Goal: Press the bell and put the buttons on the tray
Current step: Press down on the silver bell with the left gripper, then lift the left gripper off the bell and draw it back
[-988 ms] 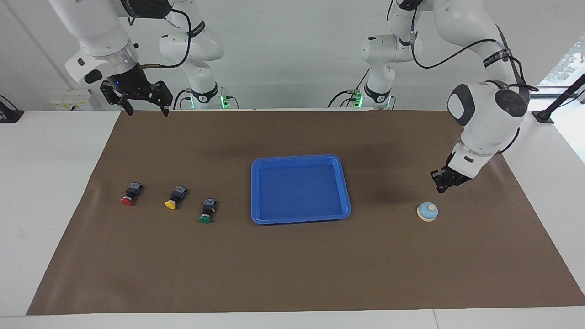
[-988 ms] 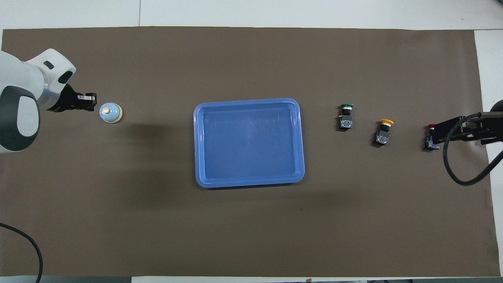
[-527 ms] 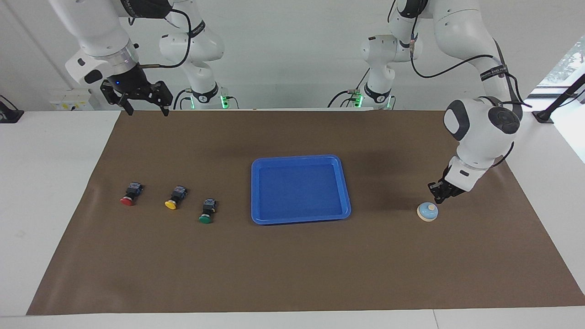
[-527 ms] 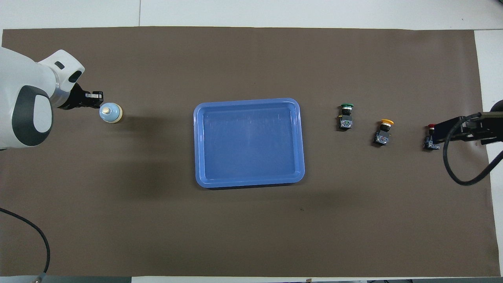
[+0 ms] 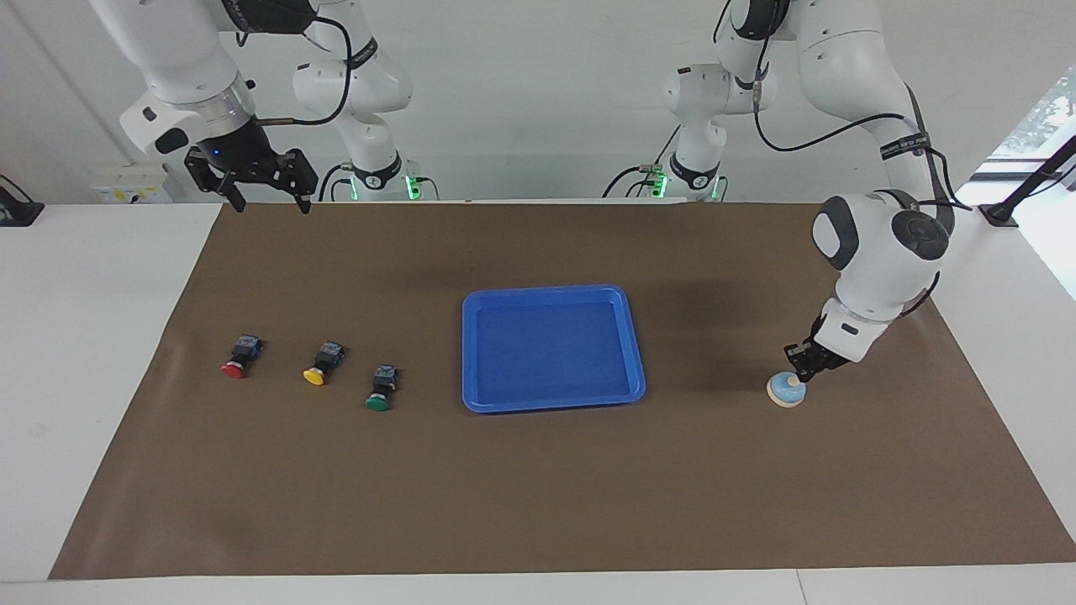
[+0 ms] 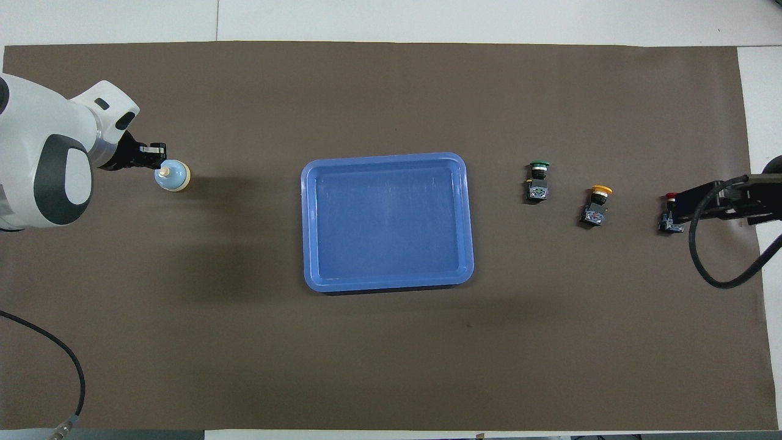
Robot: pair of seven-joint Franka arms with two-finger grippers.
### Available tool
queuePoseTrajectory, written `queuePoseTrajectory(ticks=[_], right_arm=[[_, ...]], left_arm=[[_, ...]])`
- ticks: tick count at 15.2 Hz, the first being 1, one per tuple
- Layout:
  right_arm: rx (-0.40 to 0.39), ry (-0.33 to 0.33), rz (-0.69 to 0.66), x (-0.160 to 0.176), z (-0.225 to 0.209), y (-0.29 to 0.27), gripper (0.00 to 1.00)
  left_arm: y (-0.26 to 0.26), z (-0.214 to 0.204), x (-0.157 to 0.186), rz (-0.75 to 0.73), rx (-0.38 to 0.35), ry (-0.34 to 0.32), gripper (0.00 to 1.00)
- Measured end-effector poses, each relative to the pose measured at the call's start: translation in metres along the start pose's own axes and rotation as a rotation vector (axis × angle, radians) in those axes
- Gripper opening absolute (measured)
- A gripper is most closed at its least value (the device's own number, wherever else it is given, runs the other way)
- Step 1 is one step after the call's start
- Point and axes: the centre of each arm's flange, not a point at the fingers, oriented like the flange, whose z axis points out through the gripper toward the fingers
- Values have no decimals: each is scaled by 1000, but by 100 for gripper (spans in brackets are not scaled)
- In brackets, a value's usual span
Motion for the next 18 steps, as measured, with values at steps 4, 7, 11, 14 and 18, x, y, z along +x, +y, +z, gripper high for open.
queuePoseTrajectory(ticks=[4,7,11,14,18], right_arm=[[0,0,0,0,0,0,100],[0,0,0,0,0,0,100],[0,0,0,0,0,0,100],[0,0,0,0,0,0,100],[0,0,0,0,0,0,100]], left_arm=[[0,23,0,-2,1,0,1],[0,27,1,-4,0,12,1],[0,27,1,-5,0,13,1],[-5,18,3,-13,2,6,1],[-19,-68,-7,-33,2,-37,17]])
